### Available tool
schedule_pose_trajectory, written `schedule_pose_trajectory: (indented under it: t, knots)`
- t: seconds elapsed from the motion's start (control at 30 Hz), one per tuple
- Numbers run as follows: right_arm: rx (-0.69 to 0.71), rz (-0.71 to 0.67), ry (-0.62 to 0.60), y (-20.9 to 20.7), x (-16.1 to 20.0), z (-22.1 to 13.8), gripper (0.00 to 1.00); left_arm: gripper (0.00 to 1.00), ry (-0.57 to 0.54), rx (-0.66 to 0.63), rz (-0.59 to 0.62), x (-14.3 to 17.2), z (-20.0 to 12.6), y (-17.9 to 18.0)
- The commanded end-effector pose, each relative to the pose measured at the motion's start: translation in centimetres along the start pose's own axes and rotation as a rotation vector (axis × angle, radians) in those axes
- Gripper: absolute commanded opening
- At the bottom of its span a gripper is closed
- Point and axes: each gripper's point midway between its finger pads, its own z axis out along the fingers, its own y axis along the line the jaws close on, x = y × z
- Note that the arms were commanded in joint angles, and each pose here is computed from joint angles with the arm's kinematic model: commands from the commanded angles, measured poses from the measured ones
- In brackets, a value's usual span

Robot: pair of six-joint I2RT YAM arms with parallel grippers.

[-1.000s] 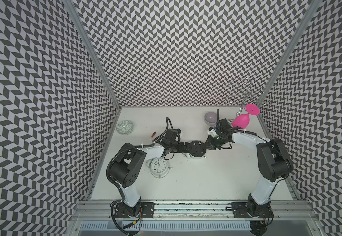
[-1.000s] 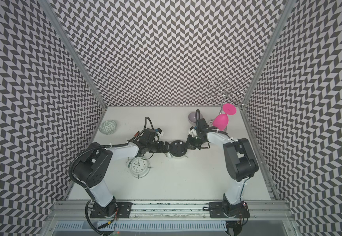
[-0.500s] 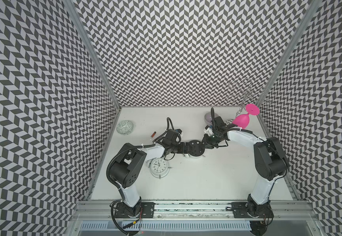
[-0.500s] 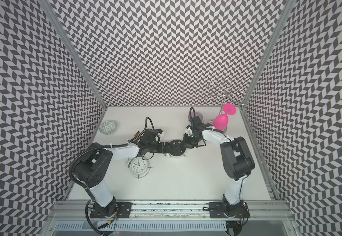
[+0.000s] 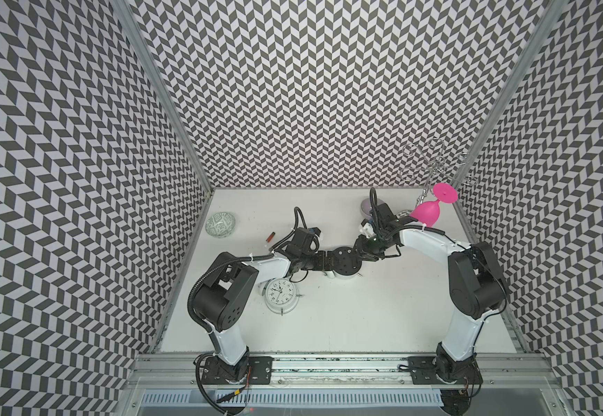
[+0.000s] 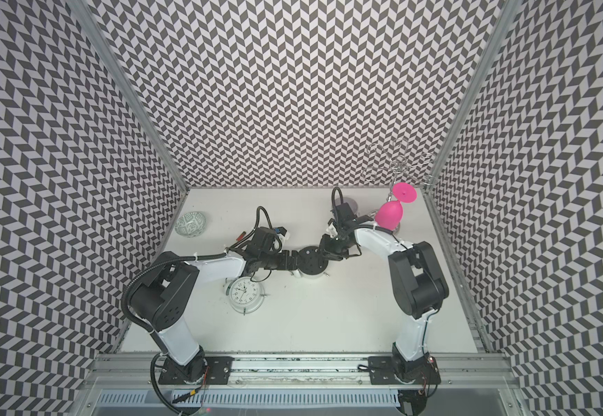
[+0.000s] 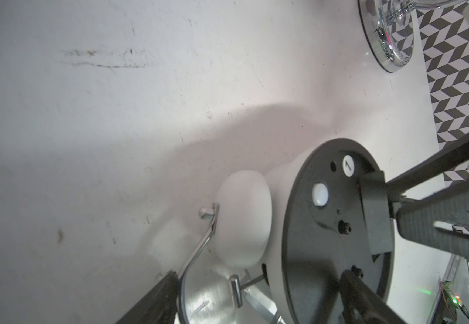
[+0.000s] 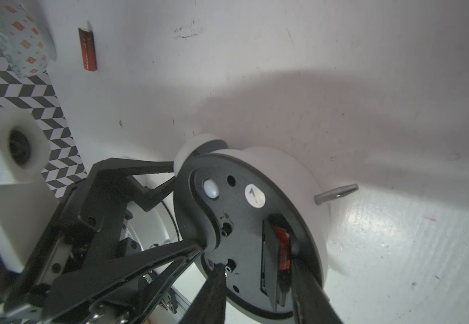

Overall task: Insert the battery into the alarm
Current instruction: Install the cover on the alarm.

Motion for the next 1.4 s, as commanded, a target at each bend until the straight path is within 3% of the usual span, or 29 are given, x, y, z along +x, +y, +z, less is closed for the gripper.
schedule_pose_trajectory:
  t: [0.0,0.27,1.1,1.37]
  knots:
    - [0.068,-0.002,-0.027,-0.8,-0.2,-0.8,0.40,0.89,-0.014,0.003,0.002,-0.3,-0.4,-0.4]
    - [0.069,-0.004,-0.030,-0.7,-0.1,-1.0,0.34,0.89,-0.011,0.004,0.001,-0.1,-0.4,-0.4]
    - [0.092,-0.030,-0.091,-0.1,-0.7,-3.2,0.43,0.89,-0.001,0.024,-0.010,0.1,0.1,-0.7]
    - [0.089,-0.023,-0.075,-0.7,-0.2,-2.3,0.37,0.89,-0.001,0.024,-0.009,0.1,0.0,-0.8]
